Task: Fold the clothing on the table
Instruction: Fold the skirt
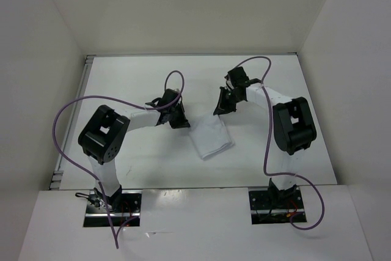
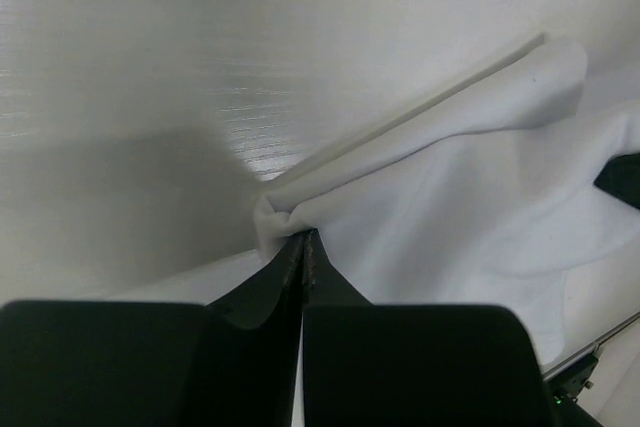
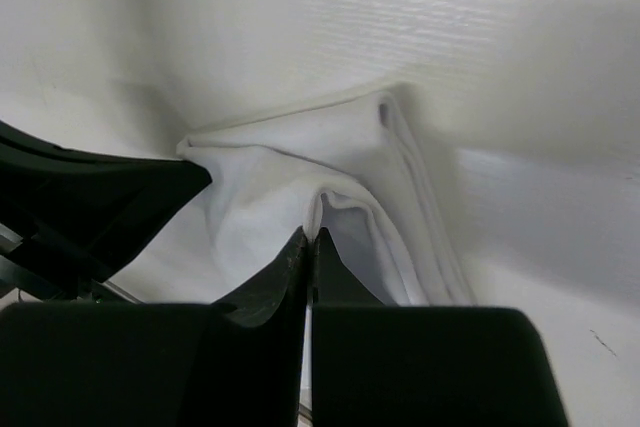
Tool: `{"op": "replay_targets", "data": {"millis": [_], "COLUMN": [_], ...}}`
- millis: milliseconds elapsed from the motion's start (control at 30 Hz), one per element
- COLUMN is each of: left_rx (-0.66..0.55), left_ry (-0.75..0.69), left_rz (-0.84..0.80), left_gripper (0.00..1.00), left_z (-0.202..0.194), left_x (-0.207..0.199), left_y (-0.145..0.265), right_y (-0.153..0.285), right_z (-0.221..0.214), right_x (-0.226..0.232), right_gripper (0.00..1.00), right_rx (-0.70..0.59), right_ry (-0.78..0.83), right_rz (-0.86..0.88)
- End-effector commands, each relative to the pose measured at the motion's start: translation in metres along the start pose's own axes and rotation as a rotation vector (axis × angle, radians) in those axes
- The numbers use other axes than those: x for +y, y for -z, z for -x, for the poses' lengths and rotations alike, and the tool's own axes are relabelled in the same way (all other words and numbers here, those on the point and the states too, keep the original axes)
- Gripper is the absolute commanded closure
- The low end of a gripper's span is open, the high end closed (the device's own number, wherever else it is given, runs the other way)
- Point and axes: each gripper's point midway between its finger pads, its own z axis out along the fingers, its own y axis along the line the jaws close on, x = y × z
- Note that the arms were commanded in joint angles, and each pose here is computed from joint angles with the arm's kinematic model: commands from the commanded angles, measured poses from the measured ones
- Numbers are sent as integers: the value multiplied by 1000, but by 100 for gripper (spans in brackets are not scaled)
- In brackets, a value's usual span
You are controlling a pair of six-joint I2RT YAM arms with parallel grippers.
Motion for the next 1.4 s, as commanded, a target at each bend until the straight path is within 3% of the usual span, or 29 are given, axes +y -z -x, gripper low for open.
{"op": "replay_targets", "data": {"millis": [0, 367, 433, 467, 500, 600, 767, 900, 1033, 1133, 1200, 1367], "left_rx": [8, 15, 6, 17, -1, -36, -101, -132, -137, -158, -173, -196], "left_ry": [14, 15, 13, 14, 20, 4, -27, -54, -69, -66, -57, -51], "left_rz": [130, 138, 115, 104, 86, 38, -76, -176, -235, -278, -256, -293], "left_gripper": [100, 100, 100, 100, 100, 97, 83, 80, 79, 72, 59, 46], "left_z": [-13, -17, -14, -17, -12, -4, 5, 4, -12, -20, -27, -39], "left_x": [38, 43, 35, 34, 27, 8, -34, -65, -78, -84, -72, -65], "left_y": [-9, -7, -1, 1, 7, 26, 69, 97, 120, 138, 140, 158], "right_y": [18, 5, 6, 7, 11, 39, 97, 100, 71, 41, 29, 5], "right_z": [24, 31, 33, 32, 35, 45, 47, 21, -4, -14, -19, -36], "right_x": [8, -33, -45, -47, -47, -44, -16, 22, 44, 28, 20, -19], "right_gripper": [100, 100, 95, 88, 81, 77, 75, 74, 74, 74, 74, 75], "right_rx": [-54, -61, -78, -84, -105, -211, -404, -368, -216, -134, -106, -64], "right_ry": [24, -51, -57, -68, -78, -100, -69, 4, 27, 2, -19, -77], "right_rz": [30, -77, -146, -156, -168, -208, -268, -149, 13, -19, -38, -153]}}
